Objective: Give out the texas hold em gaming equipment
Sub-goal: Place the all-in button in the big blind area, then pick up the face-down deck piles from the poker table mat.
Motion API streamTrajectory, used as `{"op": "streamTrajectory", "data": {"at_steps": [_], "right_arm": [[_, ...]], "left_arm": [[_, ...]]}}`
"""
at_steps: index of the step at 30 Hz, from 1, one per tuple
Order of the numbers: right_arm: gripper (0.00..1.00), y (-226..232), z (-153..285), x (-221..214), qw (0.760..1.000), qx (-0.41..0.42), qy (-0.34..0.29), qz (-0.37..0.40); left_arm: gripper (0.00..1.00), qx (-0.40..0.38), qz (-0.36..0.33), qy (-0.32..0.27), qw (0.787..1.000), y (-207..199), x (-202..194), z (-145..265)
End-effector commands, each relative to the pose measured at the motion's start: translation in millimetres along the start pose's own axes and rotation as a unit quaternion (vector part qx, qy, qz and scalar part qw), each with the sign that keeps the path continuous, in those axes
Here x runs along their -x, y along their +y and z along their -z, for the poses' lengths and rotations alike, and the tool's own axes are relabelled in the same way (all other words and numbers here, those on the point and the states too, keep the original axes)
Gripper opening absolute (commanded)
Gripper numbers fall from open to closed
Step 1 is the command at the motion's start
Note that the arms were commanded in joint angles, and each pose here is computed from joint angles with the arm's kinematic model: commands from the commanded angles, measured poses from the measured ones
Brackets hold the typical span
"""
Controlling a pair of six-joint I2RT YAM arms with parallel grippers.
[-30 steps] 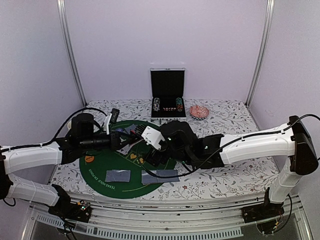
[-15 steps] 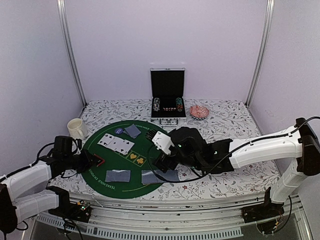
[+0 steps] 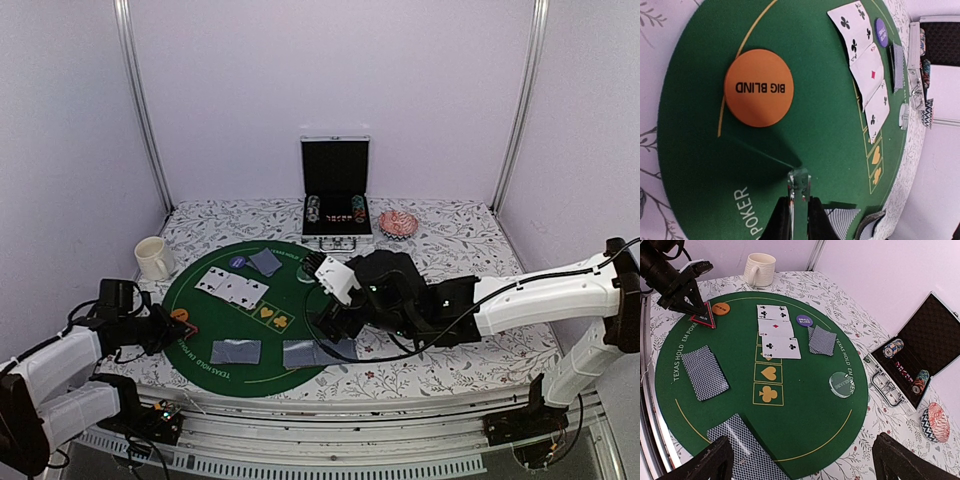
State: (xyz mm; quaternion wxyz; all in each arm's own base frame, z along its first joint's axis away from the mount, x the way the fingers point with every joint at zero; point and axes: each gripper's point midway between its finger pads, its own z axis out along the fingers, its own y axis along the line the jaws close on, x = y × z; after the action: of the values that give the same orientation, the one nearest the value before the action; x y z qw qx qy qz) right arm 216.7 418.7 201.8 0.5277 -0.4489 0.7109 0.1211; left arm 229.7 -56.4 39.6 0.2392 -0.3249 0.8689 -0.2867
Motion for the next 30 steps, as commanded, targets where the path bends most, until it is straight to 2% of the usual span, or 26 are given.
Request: {"op": "streamTrajectory", "data": {"at_steps": [1,3,7,10,14,16,18,20,24,27,28,30], "right_arm": [[0.99,-8,4,14,0.999,0.002,0.001,-0.034],[0.99,-10,2,13,0.999,0.004,0.009,-0.045],[0.99,-17,3,18,0.998,0.01,0.011,-0.069],[0.99,-20,5,23,0.996,0.021,0.008,-0.084],[0.99,-30,6,27,0.994,0.025,0.006,-0.102],[0.99,-39,6,26,0.991,0.028,0.013,-0.132],[0.99,-51,5,21,0.985,0.036,0.019,-0.17],[0.99,-66,4,11,0.977,0.042,0.028,-0.208],[0.99,-95,2,-16,0.957,0.031,0.052,-0.284],[0.99,-107,1,-38,0.942,0.031,0.073,-0.326],[0.99,-109,1,-44,0.937,0.031,0.079,-0.34],[0.99,-108,1,-54,0.932,0.031,0.09,-0.349]], "left_arm": [[0.42,0.087,0.031,-0.001,0.996,43,-9,3],[0.63,0.098,0.041,-0.014,0.994,47,-7,8],[0.96,0.14,0.074,-0.041,0.987,58,-3,23],[0.98,0.135,0.09,-0.047,0.986,52,1,26],[0.98,0.11,0.066,-0.083,0.988,20,29,39],[0.98,0.079,0.025,-0.123,0.989,-13,55,53],[0.98,0.027,-0.046,-0.161,0.986,-55,76,63],[0.98,-0.033,-0.123,-0.178,0.976,-101,81,71],[0.98,-0.124,-0.255,-0.186,0.941,-183,56,74],[0.98,-0.18,-0.381,-0.147,0.895,-240,6,60],[0.98,-0.194,-0.45,-0.11,0.865,-253,-23,45],[0.98,-0.235,-0.576,-0.037,0.782,-282,-90,36]]}}
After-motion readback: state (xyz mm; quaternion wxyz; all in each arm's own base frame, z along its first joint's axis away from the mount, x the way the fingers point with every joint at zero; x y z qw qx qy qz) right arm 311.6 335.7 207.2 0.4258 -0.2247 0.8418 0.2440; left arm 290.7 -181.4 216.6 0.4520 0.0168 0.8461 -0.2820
